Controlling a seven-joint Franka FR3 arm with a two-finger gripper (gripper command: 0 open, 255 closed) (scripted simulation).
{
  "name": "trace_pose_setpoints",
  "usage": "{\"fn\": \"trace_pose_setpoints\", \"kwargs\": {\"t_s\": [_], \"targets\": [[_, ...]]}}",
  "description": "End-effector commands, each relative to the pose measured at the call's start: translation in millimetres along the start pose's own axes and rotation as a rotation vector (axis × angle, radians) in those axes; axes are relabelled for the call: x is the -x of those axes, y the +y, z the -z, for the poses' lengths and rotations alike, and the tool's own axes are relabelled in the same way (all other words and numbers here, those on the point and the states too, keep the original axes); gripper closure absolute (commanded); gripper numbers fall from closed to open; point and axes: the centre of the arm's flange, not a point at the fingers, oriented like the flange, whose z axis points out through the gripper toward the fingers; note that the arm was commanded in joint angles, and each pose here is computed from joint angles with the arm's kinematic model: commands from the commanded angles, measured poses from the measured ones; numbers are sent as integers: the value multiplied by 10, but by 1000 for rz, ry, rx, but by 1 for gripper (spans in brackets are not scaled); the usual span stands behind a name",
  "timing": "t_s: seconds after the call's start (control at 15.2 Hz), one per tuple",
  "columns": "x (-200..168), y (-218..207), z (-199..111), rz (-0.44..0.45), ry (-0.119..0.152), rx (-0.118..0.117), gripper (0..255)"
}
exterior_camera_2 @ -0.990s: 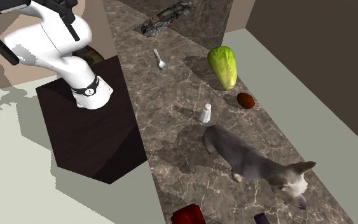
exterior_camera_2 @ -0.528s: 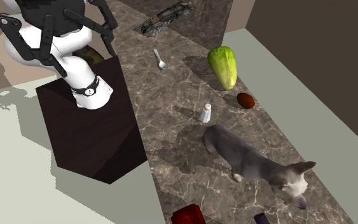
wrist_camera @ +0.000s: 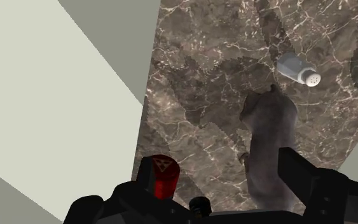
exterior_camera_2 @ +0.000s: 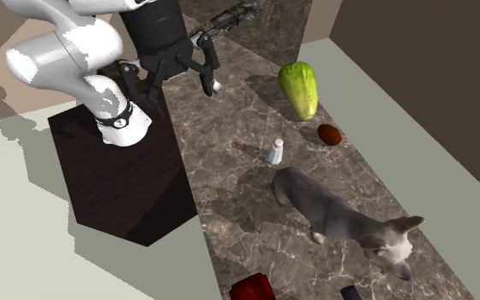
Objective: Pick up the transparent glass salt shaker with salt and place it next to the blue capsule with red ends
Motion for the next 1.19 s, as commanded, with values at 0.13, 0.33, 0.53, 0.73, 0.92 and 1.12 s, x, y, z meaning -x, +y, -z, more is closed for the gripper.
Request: {"fn": "trace_pose_setpoints", "kwargs": {"t_s": [0.13,0.33,0.53,0.73,0.92,1.12], "targets": [[22,-384,-363,5,-2,8,0],[25,-672,-645,9,-4,15,0],[31,-959,-929,13,-6,21,0],[38,-1244,-1214,17,-8,28,0],[46,-1527,-1501,21,-10,35,0],[57,-1808,-1790,25,-12,41,0]]}}
